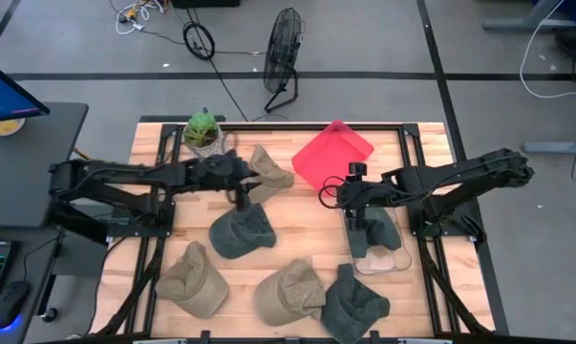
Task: Pick & Place hat
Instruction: Put the top brown cap into the red bin
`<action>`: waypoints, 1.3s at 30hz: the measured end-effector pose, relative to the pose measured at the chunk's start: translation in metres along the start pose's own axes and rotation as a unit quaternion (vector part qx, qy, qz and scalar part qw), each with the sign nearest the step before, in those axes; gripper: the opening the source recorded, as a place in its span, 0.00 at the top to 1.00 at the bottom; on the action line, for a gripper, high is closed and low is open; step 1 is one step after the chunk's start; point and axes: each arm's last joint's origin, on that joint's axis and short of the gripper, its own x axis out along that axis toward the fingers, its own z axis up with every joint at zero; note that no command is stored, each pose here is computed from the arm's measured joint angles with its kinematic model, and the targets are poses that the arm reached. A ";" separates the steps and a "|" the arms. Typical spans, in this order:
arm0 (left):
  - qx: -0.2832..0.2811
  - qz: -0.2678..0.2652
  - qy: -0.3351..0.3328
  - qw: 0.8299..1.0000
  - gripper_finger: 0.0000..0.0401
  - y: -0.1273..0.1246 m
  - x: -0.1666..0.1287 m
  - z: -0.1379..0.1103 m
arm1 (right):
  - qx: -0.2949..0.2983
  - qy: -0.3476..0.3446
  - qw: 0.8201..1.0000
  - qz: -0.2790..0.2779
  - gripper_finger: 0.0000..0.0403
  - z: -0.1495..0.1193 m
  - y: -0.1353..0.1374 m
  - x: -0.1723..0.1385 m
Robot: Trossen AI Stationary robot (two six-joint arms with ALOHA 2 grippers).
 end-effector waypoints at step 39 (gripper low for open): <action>0.070 0.089 0.167 0.979 0.99 0.007 0.066 0.018 | 0.104 0.083 0.991 0.008 0.47 -0.017 0.001 -0.001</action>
